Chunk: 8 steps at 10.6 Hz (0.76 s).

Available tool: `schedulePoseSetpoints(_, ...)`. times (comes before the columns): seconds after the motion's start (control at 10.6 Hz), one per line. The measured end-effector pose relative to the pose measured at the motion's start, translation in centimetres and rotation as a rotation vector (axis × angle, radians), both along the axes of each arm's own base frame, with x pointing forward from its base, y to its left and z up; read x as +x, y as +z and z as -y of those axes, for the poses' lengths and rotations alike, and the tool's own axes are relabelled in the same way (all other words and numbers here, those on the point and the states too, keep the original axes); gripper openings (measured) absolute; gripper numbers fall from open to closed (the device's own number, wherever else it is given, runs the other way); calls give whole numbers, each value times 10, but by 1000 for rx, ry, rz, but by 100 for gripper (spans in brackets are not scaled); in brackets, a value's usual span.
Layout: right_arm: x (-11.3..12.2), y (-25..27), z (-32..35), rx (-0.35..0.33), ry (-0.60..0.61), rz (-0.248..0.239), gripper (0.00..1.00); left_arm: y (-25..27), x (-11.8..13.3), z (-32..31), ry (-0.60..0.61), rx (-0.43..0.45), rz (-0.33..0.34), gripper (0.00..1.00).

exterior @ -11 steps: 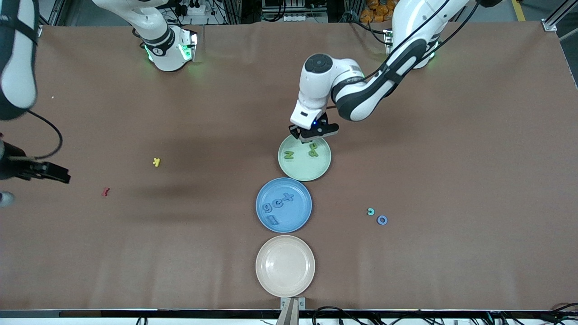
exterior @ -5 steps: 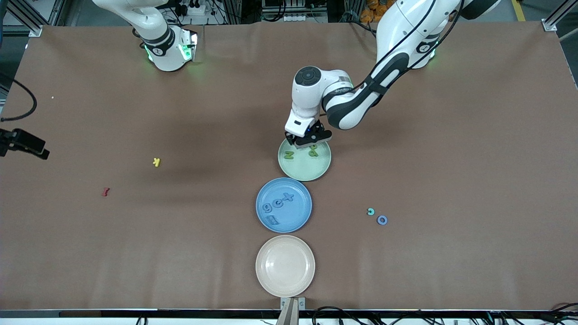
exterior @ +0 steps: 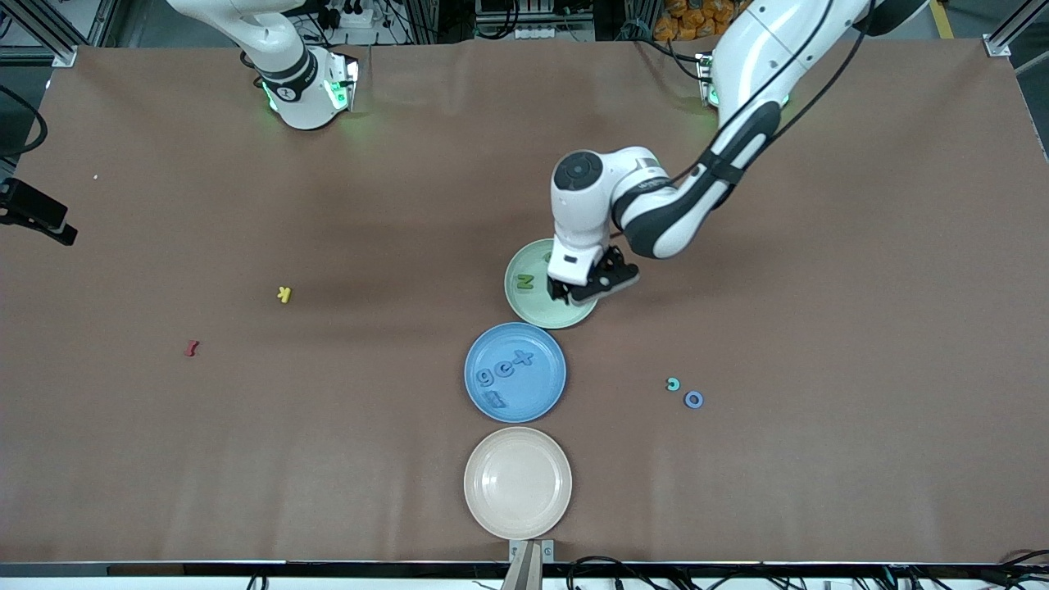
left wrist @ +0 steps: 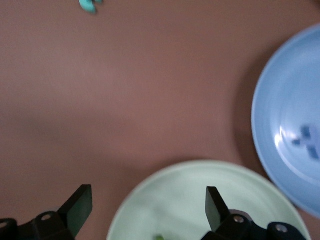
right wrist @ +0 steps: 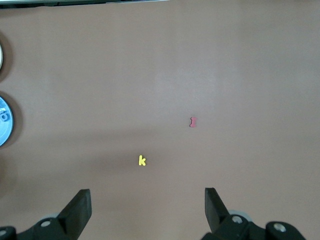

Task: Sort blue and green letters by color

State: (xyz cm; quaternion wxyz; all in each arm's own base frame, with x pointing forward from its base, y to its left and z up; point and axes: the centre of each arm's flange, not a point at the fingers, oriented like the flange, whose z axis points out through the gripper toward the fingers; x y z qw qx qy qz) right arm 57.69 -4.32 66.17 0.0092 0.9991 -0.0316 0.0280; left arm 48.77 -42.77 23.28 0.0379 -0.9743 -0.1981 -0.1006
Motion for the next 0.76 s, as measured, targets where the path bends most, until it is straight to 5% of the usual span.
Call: schedulePoseSetpoints(0.76, -2, -5, 36, -2, -35, -1, 100, 54, 113, -142, -91, 36, -129, 100)
